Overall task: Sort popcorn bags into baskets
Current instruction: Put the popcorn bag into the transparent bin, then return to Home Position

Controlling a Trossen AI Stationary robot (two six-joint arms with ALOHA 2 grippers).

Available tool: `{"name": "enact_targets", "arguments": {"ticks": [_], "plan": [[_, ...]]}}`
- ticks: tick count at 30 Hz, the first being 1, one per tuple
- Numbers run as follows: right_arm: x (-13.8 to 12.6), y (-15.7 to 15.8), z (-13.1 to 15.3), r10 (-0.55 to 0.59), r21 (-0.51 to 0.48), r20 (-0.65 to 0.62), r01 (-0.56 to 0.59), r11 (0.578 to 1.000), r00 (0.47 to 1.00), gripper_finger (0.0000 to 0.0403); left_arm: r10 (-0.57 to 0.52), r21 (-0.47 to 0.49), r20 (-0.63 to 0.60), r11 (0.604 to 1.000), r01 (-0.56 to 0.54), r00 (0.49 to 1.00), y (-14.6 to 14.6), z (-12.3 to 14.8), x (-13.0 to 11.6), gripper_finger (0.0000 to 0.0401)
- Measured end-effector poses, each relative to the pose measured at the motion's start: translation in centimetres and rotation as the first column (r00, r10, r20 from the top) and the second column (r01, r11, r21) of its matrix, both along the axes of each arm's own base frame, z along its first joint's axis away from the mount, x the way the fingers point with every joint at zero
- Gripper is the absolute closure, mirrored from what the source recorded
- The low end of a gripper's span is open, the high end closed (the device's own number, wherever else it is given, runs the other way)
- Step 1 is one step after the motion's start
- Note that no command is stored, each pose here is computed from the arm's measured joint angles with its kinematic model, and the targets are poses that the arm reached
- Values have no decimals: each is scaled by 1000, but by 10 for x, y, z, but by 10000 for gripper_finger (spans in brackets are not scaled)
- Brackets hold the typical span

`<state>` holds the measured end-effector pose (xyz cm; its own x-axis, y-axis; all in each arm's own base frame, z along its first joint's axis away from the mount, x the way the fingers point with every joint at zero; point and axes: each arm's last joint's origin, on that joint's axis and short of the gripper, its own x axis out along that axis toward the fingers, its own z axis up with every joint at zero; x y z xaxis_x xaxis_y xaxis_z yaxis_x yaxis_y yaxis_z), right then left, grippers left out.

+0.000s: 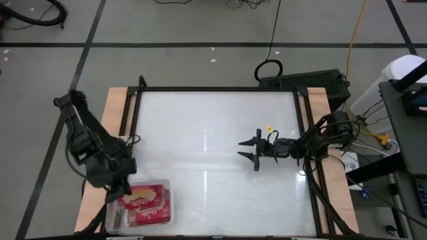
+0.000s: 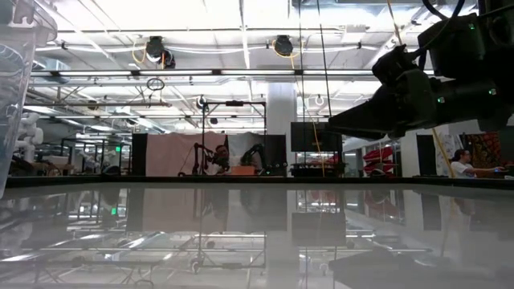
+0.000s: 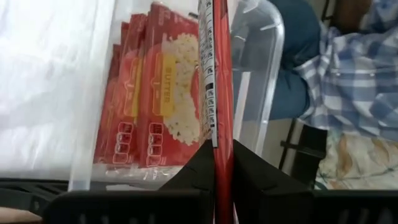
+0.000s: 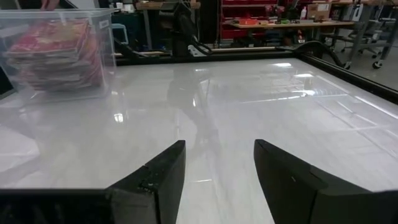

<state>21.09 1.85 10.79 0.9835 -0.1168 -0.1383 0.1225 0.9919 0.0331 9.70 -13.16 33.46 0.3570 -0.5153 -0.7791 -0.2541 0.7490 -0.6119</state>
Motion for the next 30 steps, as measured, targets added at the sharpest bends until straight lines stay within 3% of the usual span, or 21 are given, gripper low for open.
{"name": "enact_targets", "arguments": {"ticks": [5,19,25,30], "plan": [[0,-1,0,-8,-1,1,8,1000,1000,218,16,17,-69,1000,-14,998,-17,-8,0,367],[1,-2,2,-16,2,18,16,1000,1000,218,51,22,-41,998,-50,998,-34,-14,3,362],[1,-2,2,-14,2,18,14,1000,1000,218,35,35,-20,999,-35,999,-34,-14,4,306],[1,-2,2,-13,1,17,13,1000,1000,218,-35,131,-15,991,37,999,-24,-17,4,255]]}}
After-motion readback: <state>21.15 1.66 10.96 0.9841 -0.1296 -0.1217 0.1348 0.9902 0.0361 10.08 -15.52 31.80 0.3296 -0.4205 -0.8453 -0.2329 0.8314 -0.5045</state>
